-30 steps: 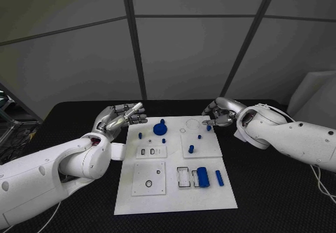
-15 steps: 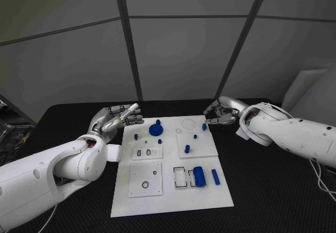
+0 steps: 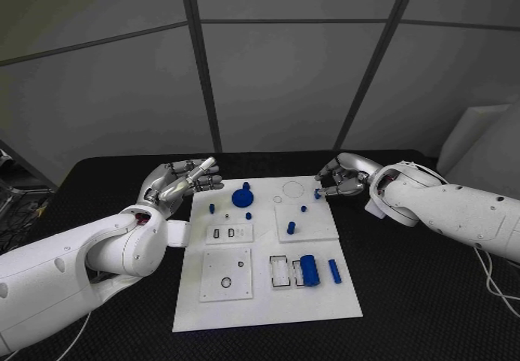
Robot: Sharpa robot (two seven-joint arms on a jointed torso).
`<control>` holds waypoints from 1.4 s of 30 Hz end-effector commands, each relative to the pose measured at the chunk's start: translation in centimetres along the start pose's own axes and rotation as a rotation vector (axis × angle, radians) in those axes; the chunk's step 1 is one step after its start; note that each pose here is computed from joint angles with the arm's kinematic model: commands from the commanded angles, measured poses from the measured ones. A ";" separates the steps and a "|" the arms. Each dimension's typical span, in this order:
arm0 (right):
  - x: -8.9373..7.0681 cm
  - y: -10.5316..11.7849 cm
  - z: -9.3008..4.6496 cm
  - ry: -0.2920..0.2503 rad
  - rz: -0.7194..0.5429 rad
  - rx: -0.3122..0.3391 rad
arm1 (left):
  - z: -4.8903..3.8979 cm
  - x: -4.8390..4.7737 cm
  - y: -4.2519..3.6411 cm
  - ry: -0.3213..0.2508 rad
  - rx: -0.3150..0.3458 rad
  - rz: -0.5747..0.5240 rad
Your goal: Assemble the parts on the task board
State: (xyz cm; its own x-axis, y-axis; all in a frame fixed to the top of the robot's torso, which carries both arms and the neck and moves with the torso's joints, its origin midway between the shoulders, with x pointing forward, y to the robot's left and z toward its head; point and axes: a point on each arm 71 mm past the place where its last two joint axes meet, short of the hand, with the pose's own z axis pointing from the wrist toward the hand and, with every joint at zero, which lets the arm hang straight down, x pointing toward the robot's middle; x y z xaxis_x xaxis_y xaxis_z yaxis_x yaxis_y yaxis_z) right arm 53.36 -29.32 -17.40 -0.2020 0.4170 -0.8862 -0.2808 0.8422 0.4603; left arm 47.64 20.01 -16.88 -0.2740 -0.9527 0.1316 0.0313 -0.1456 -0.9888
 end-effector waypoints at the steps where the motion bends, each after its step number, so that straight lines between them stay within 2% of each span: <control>1: 0.1 0.0 0.1 0.016 0.006 -0.014 | 0.06 0.16 -0.10 0.016 0.008 0.000; 23: 1.4 -0.5 0.5 0.072 -0.008 0.007 | 0.09 0.14 -0.01 0.015 0.005 0.000; 42: 2.0 -0.9 1.0 0.081 -0.014 0.027 | 0.19 -0.02 0.07 0.010 0.003 0.002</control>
State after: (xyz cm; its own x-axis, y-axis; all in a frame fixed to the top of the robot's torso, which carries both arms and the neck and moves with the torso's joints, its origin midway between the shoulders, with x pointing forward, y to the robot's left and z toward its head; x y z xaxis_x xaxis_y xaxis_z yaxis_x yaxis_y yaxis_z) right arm 54.11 -28.95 -19.58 -0.2675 0.3862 -0.8828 -0.2566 0.8546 0.4516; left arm 47.83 20.14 -17.08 -0.2692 -0.9542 0.1303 0.0278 -0.1429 -0.9893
